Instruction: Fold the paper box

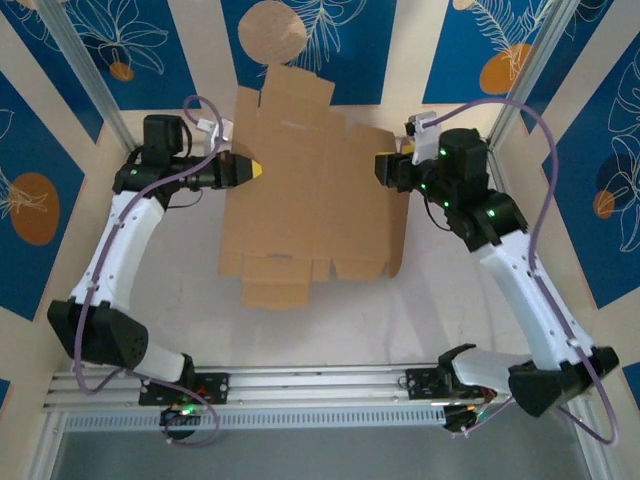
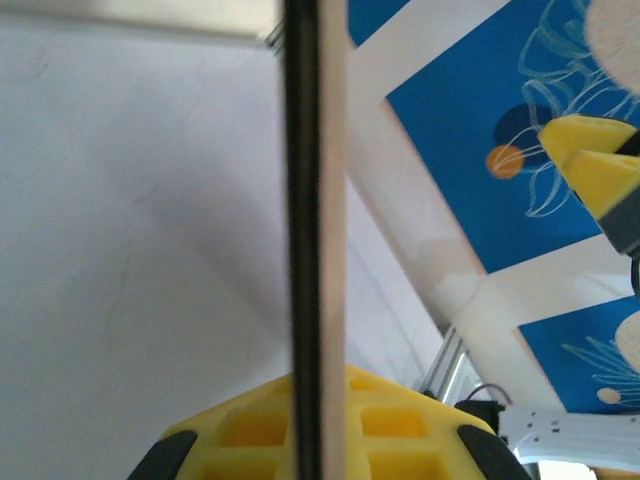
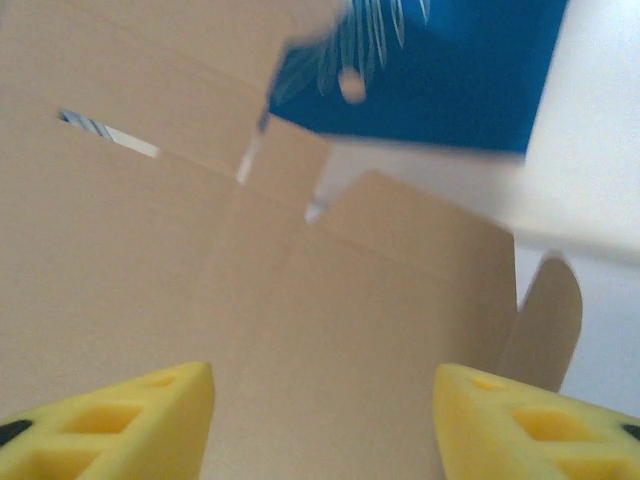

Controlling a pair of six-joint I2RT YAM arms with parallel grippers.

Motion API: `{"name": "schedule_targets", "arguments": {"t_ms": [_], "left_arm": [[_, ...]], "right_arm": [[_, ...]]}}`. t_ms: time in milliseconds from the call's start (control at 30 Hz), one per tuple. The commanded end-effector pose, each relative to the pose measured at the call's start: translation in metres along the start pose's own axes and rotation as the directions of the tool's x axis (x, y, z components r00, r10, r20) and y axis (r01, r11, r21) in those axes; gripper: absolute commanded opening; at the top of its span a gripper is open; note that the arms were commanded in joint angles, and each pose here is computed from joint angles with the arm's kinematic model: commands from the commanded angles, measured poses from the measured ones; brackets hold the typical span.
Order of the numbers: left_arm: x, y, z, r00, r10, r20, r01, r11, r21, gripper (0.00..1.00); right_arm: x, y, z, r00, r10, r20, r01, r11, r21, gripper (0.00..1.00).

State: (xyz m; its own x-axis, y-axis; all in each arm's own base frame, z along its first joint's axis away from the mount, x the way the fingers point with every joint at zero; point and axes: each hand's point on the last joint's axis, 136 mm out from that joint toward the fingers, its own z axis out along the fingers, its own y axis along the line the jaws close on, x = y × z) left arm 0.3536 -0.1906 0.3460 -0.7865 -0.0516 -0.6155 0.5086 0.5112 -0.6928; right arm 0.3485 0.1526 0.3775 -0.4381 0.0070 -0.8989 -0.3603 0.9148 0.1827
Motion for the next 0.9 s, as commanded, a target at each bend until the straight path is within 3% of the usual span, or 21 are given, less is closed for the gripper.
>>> {"name": "schedule_targets", "arguments": {"t_ms": [0,100,300,500,667,867], "left_arm": [[0.023,0.038,0.011,0.992,-0.066,-0.111,0.054,0.993,-0.104,0.00],[0.037,0.066,0.024,0.977,-0.116,-0.177,0.087,0.983,-0.164,0.00],[0.052,0.108,0.044,0.947,-0.112,-0.302,0.012,0.949,-0.314,0.00],[0.046,0.128,0.057,0.918,-0.046,-0.393,-0.139,0.893,-0.429,0.00],[0.049,0.134,0.086,0.869,0.032,-0.494,-0.287,0.846,-0.450,0.00],[0.039,0.133,0.111,0.804,0.164,-0.571,-0.481,0.744,-0.464,0.00]], "right_arm": [[0.063,-0.010,0.031,0.926,0.271,-0.263,-0.268,0.962,0.046,0.57],[0.114,-0.014,0.066,0.826,0.332,-0.455,-0.327,0.940,0.094,0.57],[0.194,-0.026,0.113,0.684,0.350,-0.640,-0.271,0.937,0.222,0.57],[0.254,-0.027,0.129,0.603,0.351,-0.717,-0.183,0.935,0.303,0.57],[0.297,-0.011,0.128,0.530,0.378,-0.759,-0.237,0.926,0.295,0.53],[0.328,0.018,0.120,0.455,0.369,-0.810,-0.299,0.921,0.251,0.52]]}}
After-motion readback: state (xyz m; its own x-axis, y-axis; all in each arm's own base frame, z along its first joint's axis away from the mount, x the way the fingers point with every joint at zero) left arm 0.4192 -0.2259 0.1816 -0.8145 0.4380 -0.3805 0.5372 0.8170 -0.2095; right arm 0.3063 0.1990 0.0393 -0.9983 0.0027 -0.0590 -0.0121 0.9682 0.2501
